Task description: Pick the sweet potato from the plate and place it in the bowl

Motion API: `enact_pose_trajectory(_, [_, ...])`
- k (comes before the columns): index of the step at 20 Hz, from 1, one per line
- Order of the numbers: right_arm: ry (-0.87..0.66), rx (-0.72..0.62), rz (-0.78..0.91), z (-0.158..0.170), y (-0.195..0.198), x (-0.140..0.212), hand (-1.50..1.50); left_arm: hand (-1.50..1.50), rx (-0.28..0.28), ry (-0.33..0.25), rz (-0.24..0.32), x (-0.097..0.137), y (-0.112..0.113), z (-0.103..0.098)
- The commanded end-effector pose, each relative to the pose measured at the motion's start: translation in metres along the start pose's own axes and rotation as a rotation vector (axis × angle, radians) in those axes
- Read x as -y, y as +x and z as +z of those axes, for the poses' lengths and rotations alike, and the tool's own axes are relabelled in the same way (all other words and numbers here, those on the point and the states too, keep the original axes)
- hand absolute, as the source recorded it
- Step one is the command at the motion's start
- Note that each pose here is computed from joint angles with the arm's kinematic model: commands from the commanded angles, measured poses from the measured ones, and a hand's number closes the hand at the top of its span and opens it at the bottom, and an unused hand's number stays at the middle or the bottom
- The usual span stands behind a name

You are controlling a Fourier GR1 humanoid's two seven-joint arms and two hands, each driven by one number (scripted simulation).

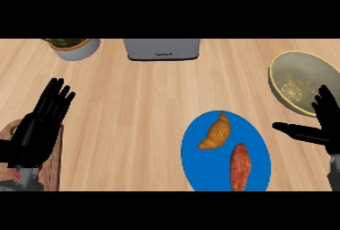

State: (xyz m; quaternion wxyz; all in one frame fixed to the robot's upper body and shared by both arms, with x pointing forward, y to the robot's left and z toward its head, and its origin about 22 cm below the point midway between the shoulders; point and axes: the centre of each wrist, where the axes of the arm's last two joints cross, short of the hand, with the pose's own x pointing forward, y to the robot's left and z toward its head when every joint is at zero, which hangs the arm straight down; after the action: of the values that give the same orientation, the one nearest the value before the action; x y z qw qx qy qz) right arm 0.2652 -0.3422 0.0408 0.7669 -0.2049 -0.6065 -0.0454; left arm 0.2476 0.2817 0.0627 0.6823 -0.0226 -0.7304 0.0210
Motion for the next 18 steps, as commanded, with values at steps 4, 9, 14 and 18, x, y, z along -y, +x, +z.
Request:
enact_pose_trajectory(4, [-0.35, -0.003, 0.14, 0.047, -0.026, -0.015, -1.5, 0.0, 0.052, 0.01, 0.02, -0.007, 0.009, -0.015])
enact_pose_trajectory(9, [-0.273, -0.118, 0.391, 0.045, 0.006, 0.002, -1.5, 0.0, 0.054, -0.006, 0.046, -0.001, -0.01, -0.014])
enact_pose_trajectory(14, [0.09, -0.413, 0.658, 0.04, 0.01, 0.004, -1.5, 0.0, 0.068, -0.042, 0.031, -0.004, 0.007, -0.021])
enact_pose_trajectory(18, [0.388, -0.6, 0.731, 0.042, 0.024, -0.003, -1.5, 0.0, 0.066, -0.04, 0.029, -0.004, 0.003, -0.022])
